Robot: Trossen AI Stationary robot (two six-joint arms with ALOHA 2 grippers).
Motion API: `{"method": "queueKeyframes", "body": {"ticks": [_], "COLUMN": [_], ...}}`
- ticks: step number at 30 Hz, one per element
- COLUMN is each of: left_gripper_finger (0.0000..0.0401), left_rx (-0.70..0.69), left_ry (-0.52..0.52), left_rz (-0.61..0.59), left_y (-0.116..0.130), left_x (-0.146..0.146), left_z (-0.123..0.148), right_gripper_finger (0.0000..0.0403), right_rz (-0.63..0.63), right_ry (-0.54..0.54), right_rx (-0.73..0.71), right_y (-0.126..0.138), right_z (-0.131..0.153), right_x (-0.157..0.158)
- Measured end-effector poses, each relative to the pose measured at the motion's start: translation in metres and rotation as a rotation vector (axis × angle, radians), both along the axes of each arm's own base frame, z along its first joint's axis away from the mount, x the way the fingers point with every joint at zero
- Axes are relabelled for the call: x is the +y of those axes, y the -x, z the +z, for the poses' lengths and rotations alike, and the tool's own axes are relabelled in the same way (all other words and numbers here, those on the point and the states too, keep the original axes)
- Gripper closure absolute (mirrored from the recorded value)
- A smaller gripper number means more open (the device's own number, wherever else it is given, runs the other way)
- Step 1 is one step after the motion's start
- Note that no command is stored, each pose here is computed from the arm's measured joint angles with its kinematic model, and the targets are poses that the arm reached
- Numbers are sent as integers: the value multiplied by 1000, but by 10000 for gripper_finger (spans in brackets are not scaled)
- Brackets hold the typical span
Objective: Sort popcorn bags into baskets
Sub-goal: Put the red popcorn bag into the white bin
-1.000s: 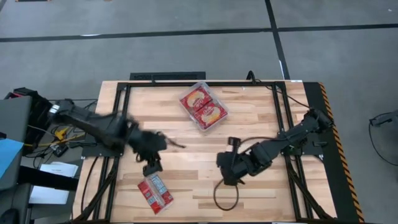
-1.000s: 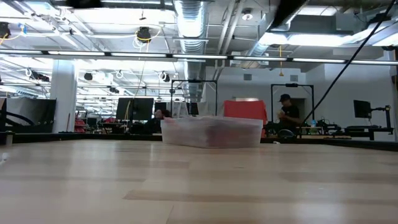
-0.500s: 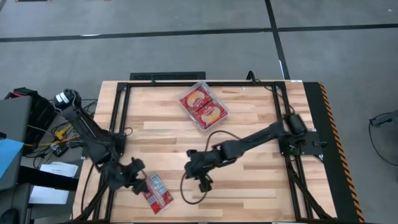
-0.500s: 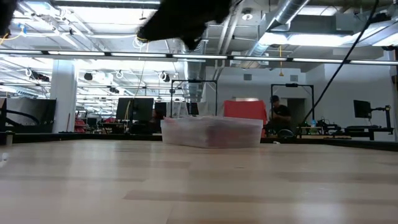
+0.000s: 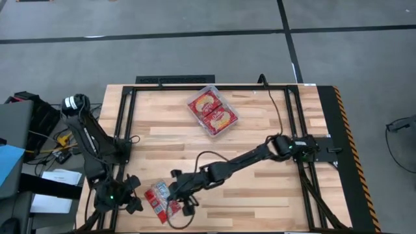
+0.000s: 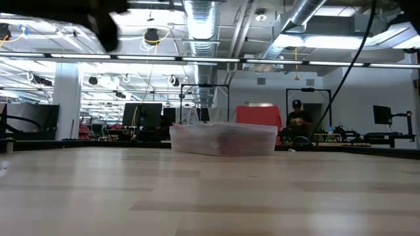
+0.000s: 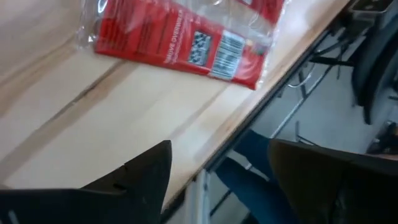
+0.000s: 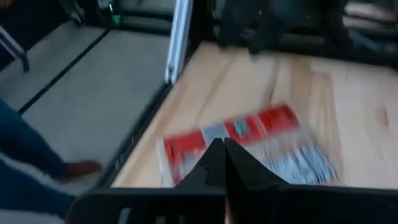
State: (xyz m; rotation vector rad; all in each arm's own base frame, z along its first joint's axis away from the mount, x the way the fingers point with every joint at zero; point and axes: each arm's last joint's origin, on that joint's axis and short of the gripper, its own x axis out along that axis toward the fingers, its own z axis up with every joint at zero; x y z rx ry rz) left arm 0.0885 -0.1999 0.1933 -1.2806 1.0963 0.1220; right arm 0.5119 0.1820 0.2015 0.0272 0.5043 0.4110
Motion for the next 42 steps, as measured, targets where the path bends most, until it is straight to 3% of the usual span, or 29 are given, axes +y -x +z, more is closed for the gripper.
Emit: {"method": "queueKeyframes", "body": {"ticks": [5, 12, 15, 19, 25, 32, 36, 42], "left_gripper_finger": [165, 173, 173, 173, 173, 173, 173, 159], "left_rx": [6, -26, -36, -76, -130, -235, -269, -291], "left_ry": [-56, -54, -49, -50, -90, -188, -275, -407], "left_rz": [-25, -63, -93, -114, -75, -5, 25, -22], "left_y": [-2, -8, -9, -11, -13, -20, -34, -67], "left_x": [-11, -27, -32, -37, -35, -30, -20, 2], "left_z": [-16, -31, -36, -39, -38, -38, -39, -38], "right_gripper_finger": [396, 396, 396, 396, 396, 393, 394, 394], "right_rz": [-12, -92, -146, -269, -401, -560, -614, -599], "right_ry": [-27, -37, -47, 43, 116, 311, 402, 339], "right_rx": [-43, 58, 148, 291, 409, 537, 566, 467], "right_y": [-24, -38, -33, -22, -13, 11, 25, 37], "right_z": [-6, -43, -55, -68, -66, -40, -12, 44], "right_x": [19, 33, 36, 32, 19, -2, -15, -15]}}
